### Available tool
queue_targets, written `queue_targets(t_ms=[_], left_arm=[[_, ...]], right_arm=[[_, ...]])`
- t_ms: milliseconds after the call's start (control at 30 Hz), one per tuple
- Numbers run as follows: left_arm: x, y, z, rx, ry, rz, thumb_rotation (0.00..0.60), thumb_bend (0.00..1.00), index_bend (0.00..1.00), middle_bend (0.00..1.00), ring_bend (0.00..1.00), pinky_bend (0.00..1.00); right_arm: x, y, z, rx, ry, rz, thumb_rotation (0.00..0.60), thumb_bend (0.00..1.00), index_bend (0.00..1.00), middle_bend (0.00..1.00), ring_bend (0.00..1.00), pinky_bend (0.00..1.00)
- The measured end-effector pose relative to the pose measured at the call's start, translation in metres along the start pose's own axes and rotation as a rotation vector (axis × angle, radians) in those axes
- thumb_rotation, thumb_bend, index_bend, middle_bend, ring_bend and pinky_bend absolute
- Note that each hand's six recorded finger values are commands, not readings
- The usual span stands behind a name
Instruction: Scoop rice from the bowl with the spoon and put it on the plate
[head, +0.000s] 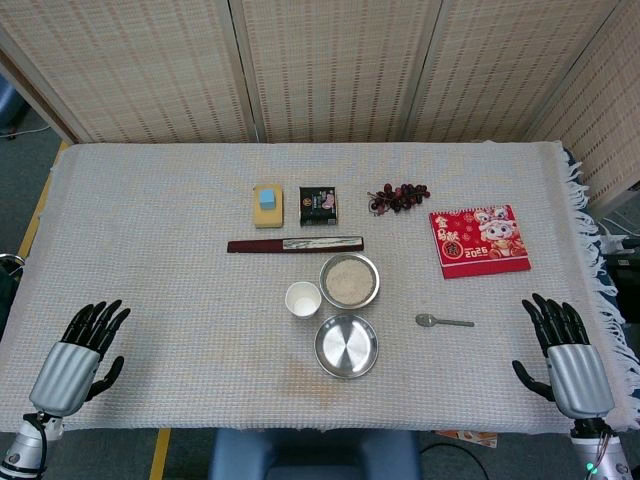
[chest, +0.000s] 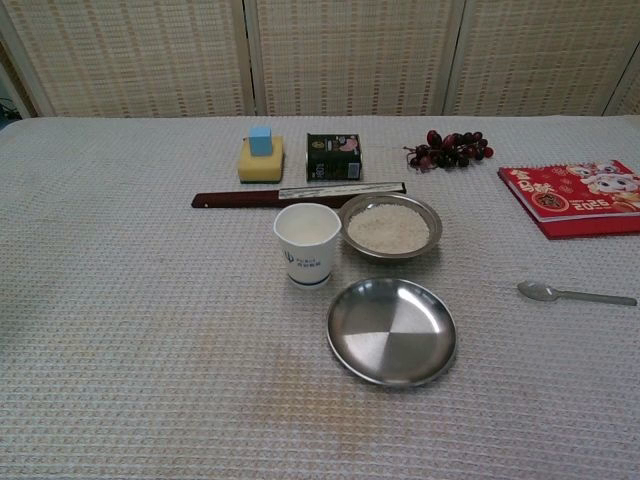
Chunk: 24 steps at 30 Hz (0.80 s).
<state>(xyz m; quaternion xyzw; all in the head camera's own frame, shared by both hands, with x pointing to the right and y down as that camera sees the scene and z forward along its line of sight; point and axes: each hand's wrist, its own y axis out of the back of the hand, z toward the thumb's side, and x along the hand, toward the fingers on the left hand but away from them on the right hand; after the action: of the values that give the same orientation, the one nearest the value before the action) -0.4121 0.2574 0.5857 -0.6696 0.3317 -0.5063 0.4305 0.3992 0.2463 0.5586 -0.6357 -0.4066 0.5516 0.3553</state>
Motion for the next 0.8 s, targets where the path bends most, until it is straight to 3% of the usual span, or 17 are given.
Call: queue_targets(t_ms=[267, 600, 800], left_arm=[[0.001, -0.004, 0.003, -0.011, -0.002, -0.030, 0.600, 0.44, 0.00, 0.00, 0.00, 0.08], [0.000, -0.006, 0.002, -0.041, -0.004, -0.071, 0.600, 0.44, 0.00, 0.00, 0.00, 0.08], [-0.001, -0.006, -0.001, -0.049, 0.004, -0.086, 0.600, 0.44, 0.00, 0.00, 0.00, 0.08]], right_arm=[[-0.009, -0.017, 0.004, 0.002, -0.018, 0.030, 0.600, 0.18, 0.16, 0.00, 0.00, 0.00], [-0.054, -0.071, 0.037, 0.032, 0.024, 0.146, 0.600, 0.22, 0.43, 0.00, 0.00, 0.00], [-0.075, -0.099, 0.045, 0.056, 0.026, 0.205, 0.600, 0.28, 0.47, 0.00, 0.00, 0.00]])
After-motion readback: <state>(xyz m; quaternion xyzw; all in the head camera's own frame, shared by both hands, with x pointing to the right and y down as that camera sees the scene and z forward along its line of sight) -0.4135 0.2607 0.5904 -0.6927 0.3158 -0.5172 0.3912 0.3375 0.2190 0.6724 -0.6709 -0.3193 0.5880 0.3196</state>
